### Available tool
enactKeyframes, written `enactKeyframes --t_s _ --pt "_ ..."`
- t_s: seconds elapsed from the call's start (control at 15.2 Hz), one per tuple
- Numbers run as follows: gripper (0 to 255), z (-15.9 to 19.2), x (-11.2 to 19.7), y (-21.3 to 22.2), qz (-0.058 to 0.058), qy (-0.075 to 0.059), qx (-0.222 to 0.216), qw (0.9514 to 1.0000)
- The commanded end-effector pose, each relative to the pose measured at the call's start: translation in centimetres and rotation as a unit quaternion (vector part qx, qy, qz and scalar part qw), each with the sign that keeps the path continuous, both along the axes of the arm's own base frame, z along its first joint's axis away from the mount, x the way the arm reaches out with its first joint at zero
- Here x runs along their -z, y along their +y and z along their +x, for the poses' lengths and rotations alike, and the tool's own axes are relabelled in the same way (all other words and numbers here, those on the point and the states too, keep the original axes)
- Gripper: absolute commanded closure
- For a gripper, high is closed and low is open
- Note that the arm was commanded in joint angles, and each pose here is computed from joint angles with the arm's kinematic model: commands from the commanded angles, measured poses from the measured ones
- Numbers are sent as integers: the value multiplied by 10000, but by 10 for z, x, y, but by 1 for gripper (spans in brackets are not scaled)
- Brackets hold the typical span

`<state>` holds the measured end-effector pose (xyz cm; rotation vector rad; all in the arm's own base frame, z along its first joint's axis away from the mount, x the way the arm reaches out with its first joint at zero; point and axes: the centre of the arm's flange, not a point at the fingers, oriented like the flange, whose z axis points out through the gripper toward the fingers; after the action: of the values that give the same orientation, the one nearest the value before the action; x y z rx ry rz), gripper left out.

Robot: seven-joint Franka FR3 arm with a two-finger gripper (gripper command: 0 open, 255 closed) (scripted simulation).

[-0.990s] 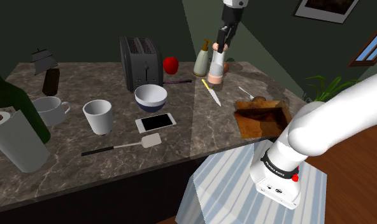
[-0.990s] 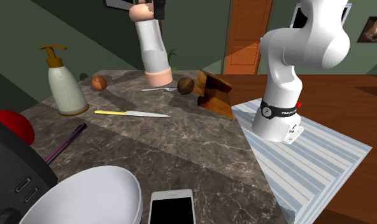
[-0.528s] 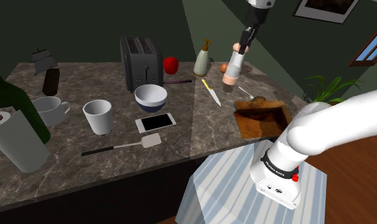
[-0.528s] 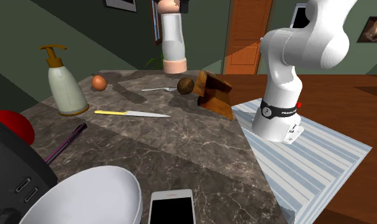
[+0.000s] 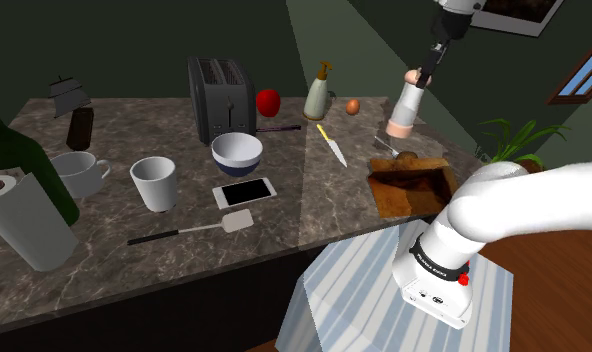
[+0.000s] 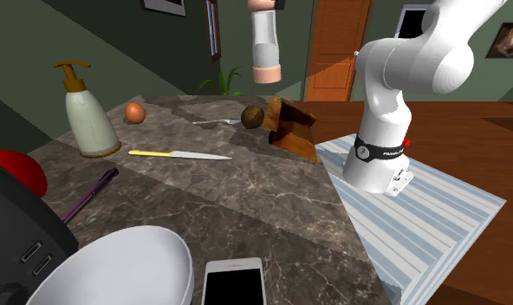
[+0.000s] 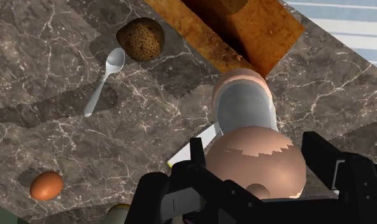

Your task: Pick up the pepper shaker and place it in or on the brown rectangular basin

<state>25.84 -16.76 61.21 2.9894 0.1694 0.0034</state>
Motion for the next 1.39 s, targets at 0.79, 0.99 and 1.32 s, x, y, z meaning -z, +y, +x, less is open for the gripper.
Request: enactKeyframes --t_s 0.79,0.99,1.32 --pt "255 -124 -4 -56 1 1 -4 10000" --pt "255 -124 12 -56 1 1 -4 10000" --pt "255 -124 39 -56 1 1 -4 10000"
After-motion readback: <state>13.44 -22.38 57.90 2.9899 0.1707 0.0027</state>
